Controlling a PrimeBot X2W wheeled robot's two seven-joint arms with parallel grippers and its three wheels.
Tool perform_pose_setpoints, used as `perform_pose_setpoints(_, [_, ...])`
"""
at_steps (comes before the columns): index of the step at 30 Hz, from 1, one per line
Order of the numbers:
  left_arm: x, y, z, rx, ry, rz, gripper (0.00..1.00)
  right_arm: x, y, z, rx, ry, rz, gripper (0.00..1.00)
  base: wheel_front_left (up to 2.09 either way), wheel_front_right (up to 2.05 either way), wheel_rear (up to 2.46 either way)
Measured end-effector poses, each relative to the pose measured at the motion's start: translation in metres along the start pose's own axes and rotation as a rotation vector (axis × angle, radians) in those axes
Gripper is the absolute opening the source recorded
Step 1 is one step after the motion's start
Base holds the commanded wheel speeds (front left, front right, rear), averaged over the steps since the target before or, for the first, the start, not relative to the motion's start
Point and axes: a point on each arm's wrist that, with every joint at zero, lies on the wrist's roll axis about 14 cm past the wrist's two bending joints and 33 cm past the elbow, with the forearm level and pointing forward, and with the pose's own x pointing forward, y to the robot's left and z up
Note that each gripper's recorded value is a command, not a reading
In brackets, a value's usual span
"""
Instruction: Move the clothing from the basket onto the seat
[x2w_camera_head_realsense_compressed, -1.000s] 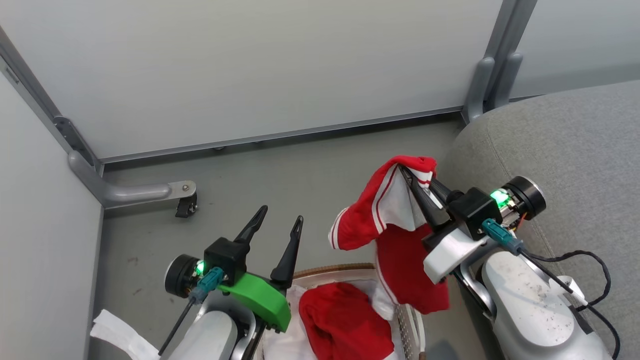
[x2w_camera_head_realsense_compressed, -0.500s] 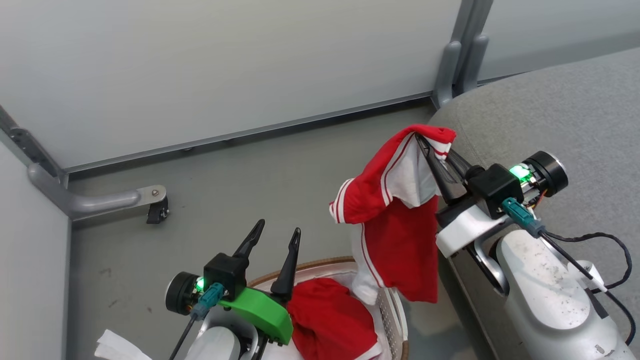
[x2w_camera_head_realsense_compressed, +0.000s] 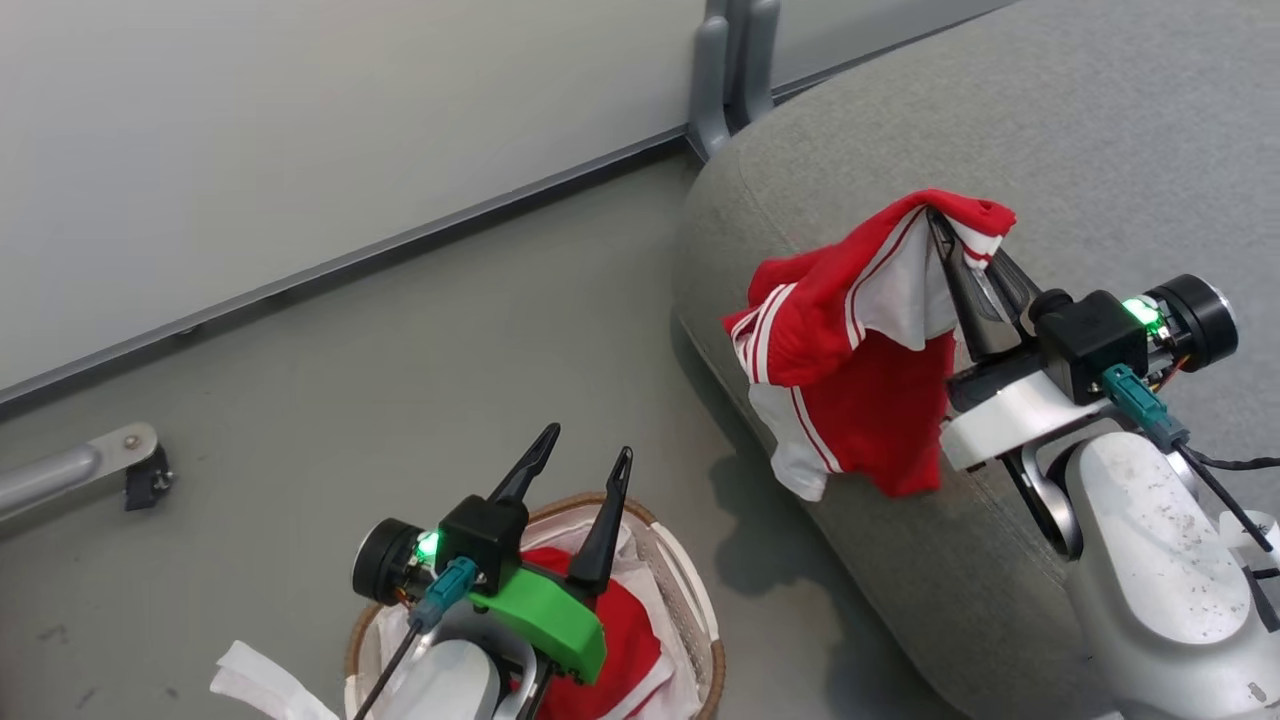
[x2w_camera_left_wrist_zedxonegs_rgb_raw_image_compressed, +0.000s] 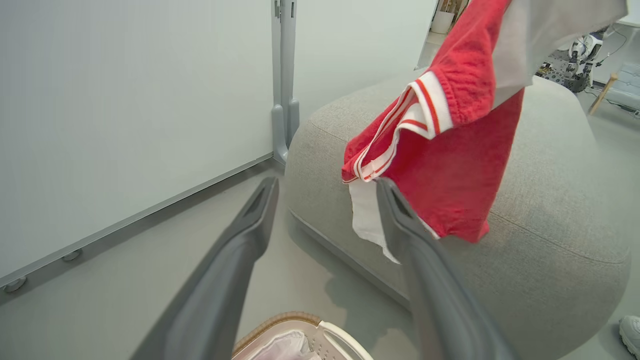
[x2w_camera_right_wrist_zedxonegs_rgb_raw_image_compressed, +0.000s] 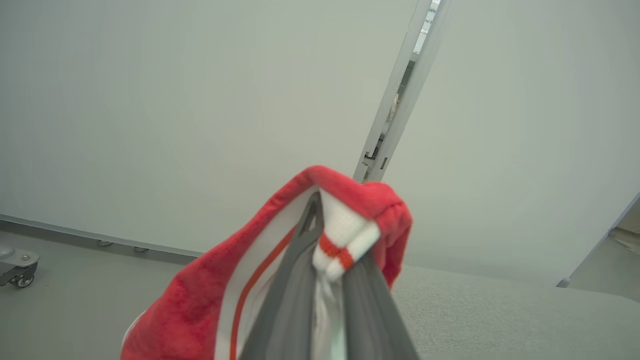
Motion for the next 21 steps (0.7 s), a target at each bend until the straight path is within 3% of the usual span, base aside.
perform_pose_setpoints(11, [0.029,-0.025,-0.022,-0.027,0.037,-0.129,1.00,-0.011,-0.036,-0.023,-0.033,0.077,-0.106,0.00,0.00,0.00,0.00])
perform_pose_setpoints(21, [0.044,-0.003,-0.033,-0.020,0.032,-0.134,1.00,0.053,-0.092,0.004,-0.209,-0.005,-0.149,0.00,0.00,0.00,0.00])
